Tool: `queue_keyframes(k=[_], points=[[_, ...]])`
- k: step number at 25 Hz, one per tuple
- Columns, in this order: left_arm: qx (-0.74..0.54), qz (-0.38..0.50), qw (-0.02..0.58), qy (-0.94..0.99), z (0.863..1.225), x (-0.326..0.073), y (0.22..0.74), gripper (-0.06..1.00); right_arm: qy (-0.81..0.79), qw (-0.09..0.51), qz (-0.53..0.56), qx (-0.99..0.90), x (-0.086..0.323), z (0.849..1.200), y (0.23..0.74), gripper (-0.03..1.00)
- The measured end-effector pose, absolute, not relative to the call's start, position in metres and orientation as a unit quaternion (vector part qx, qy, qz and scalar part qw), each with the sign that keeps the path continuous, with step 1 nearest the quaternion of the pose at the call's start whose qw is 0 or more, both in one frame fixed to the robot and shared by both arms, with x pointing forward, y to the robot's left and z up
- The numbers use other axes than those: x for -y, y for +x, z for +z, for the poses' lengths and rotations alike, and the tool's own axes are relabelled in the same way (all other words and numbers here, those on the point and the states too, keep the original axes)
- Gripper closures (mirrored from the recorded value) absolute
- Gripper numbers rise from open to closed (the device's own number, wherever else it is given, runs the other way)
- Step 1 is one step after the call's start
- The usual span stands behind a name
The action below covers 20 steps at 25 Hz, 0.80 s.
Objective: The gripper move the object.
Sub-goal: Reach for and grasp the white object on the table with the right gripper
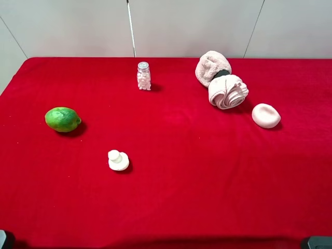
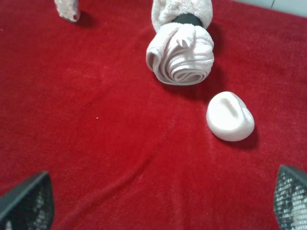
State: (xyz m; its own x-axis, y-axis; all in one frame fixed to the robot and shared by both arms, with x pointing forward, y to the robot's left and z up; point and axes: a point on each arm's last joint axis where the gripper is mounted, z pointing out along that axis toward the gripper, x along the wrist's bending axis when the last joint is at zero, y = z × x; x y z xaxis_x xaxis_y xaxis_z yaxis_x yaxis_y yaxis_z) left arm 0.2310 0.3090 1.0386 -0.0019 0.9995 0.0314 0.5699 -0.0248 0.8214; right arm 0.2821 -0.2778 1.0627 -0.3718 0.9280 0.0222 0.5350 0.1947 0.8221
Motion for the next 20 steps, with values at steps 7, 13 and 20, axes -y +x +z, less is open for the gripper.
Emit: queue_keyframes(k=[7, 13, 20], points=[[-0.622, 0.338, 0.318, 0.631, 1.039, -0.309, 0.231, -0.03, 0.510, 0.246, 0.352, -0.745, 0.270, 1.068, 0.317, 0.27], [-0.622, 0.338, 0.318, 0.631, 1.039, -0.309, 0.231, -0.03, 0.516, 0.240, 0.303, -0.764, 0.262, 1.076, 0.355, 0.27], [-0.622, 0.338, 0.318, 0.631, 1.039, -0.309, 0.231, -0.03, 0.517, 0.231, 0.252, -0.785, 0.251, 1.078, 0.400, 0.27]])
